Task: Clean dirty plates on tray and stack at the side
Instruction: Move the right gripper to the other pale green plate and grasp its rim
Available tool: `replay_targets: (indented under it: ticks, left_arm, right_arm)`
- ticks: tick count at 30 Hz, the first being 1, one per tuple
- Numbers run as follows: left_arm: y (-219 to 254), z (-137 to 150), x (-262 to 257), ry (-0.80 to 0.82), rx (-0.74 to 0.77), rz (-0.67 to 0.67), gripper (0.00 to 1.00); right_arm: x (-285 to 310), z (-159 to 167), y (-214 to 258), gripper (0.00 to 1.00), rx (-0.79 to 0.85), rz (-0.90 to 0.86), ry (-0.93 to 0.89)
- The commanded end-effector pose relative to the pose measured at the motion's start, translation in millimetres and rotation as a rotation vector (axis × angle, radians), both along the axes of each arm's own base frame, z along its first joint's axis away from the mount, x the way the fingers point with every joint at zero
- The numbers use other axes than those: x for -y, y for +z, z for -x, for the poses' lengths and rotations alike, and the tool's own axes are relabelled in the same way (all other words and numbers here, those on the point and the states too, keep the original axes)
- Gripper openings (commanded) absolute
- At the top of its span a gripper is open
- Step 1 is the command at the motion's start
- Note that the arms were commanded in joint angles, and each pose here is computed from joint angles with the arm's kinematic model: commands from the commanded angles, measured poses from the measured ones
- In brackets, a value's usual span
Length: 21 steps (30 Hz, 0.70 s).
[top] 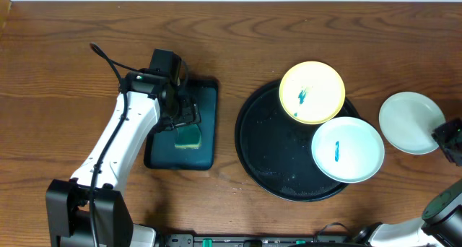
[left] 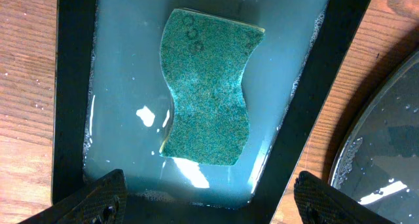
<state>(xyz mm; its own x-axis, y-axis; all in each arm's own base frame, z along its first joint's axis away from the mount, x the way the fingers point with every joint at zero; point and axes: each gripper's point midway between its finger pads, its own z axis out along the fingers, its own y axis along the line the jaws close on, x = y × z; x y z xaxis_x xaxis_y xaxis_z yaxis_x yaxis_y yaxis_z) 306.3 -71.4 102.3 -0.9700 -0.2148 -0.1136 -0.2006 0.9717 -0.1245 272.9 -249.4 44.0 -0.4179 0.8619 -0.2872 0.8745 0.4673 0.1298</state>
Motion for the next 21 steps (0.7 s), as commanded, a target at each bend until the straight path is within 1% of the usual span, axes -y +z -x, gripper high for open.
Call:
replay_targets:
  ticks: [1, 3, 5, 6, 8, 10, 14, 16, 17, 19, 21]
  left_arm:
    - [0.9, 0.0, -1.7, -0.001, 0.002, -0.002, 0.82]
    - [0.9, -0.1, -1.6, -0.001, 0.003, -0.002, 0.82]
    - [0.9, -0.1, -1.6, -0.001, 0.003, -0.002, 0.83]
    - [0.9, 0.0, -1.7, -0.001, 0.002, -0.002, 0.82]
    - [0.9, -0.1, -1.6, -0.001, 0.003, -0.002, 0.82]
    - [0.9, -0.1, -1.6, -0.001, 0.003, -0.002, 0.82]
    - [0.9, -0.1, -1.6, -0.001, 0.003, -0.002, 0.83]
    - [0.9, -0.1, -1.6, -0.001, 0.003, -0.002, 0.82]
    - [0.9, -0.1, -1.6, -0.001, 0.003, -0.002, 0.82]
    - [0.9, -0.1, -1.6, -0.001, 0.003, -0.002, 0.82]
    - [0.9, -0.1, -1.6, -0.001, 0.003, -0.002, 0.82]
  right_arm:
    - [4.9, -6.8, 23.9, 0.48, 0.066, 0.03, 0.027]
    - [-25.4, -32.6, 43.3, 0.49, 0.219, -0.063, 0.176]
    - [-67.3, -53.9, 69.1, 0.56, 0.379, -0.176, 0.345]
    - [-88.3, -59.1, 81.0, 0.56, 0.431, -0.226, 0.413]
    - [-120.7, -58.1, 94.0, 0.56, 0.447, -0.27, 0.51]
    - [-140.1, -47.8, 92.0, 0.55, 0.361, -0.255, 0.558]
    - [-158.0, -11.4, 65.8, 0.5, 0.032, -0.161, 0.58]
    - [-168.4, 8.0, 52.6, 0.52, -0.118, -0.127, 0.58]
    - [-169.9, 12.9, 48.8, 0.52, -0.159, -0.106, 0.583]
    - [-163.9, 23.4, 40.3, 0.53, -0.26, -0.008, 0.544]
    - [-157.0, 28.0, 37.2, 0.54, -0.308, 0.07, 0.487]
